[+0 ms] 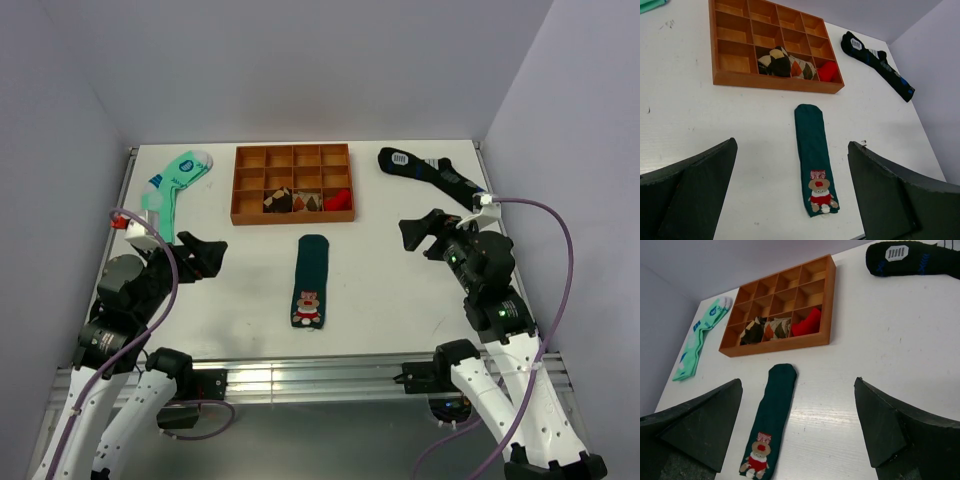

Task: Roll the socks
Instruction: Roll the sock at the center of the board.

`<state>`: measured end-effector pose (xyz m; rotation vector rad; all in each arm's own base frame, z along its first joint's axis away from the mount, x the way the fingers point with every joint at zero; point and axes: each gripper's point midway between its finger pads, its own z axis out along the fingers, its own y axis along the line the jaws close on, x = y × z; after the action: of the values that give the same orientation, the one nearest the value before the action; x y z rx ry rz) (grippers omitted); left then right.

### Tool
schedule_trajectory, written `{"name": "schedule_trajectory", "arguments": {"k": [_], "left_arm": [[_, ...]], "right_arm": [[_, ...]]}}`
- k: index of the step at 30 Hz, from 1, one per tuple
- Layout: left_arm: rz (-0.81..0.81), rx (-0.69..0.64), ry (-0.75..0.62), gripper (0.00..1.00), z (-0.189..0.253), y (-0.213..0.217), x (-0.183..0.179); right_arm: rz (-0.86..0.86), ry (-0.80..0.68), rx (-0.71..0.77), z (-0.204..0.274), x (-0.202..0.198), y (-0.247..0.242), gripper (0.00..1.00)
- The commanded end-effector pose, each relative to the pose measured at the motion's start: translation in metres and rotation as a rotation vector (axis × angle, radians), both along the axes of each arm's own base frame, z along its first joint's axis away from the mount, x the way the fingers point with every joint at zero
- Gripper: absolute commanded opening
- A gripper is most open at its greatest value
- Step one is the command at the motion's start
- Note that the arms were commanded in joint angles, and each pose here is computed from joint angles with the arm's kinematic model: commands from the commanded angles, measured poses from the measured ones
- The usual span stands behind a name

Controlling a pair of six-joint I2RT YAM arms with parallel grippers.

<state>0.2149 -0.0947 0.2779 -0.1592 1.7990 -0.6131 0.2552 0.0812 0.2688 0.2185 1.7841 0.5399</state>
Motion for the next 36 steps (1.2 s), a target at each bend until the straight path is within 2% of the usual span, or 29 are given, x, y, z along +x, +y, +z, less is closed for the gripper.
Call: {"name": "schedule_trajectory", "arguments": {"k": [1,14,18,20,23,26,27,29,36], "left_arm": [[-0.03,0.009,-0.047,1.0,0.009,-0.005,0.003],[-0.044,0.01,-0.039,0.99,0.007,-0.008,0.005],[-0.012,-0.022,0.01,1.0,0.005,-0.008,0.013],[-0.004,-0.064,0.047,1.0,0.005,-0.012,0.017],[-0.005,-0.092,0.08,0.99,-0.004,-0.017,0.025],[-0.035,-0.13,0.128,0.98,-0.025,-0.027,0.024],[-0.049,-0.139,0.156,0.97,-0.039,-0.03,0.023],[-0.068,-0.182,0.166,0.96,-0.045,-0.036,0.022],[-0.088,-0.252,0.212,0.95,-0.079,-0.05,0.017]], "right_arm": [[-0.003,-0.019,-0.019,0.002,0.002,-0.002,1.0],[0.085,-0.005,-0.039,-0.005,0.009,0.014,0.99],[0.097,0.009,-0.057,-0.007,0.023,0.031,0.96],[0.138,0.048,-0.104,-0.021,0.027,0.056,0.93],[0.245,0.071,-0.158,-0.034,0.027,0.097,0.83],[0.303,0.1,-0.248,-0.053,0.022,0.121,0.65],[0.32,0.11,-0.269,-0.063,0.017,0.127,0.62],[0.371,0.126,-0.318,-0.085,0.001,0.145,0.58],[0.496,0.136,-0.518,-0.132,-0.041,0.194,0.53]]}}
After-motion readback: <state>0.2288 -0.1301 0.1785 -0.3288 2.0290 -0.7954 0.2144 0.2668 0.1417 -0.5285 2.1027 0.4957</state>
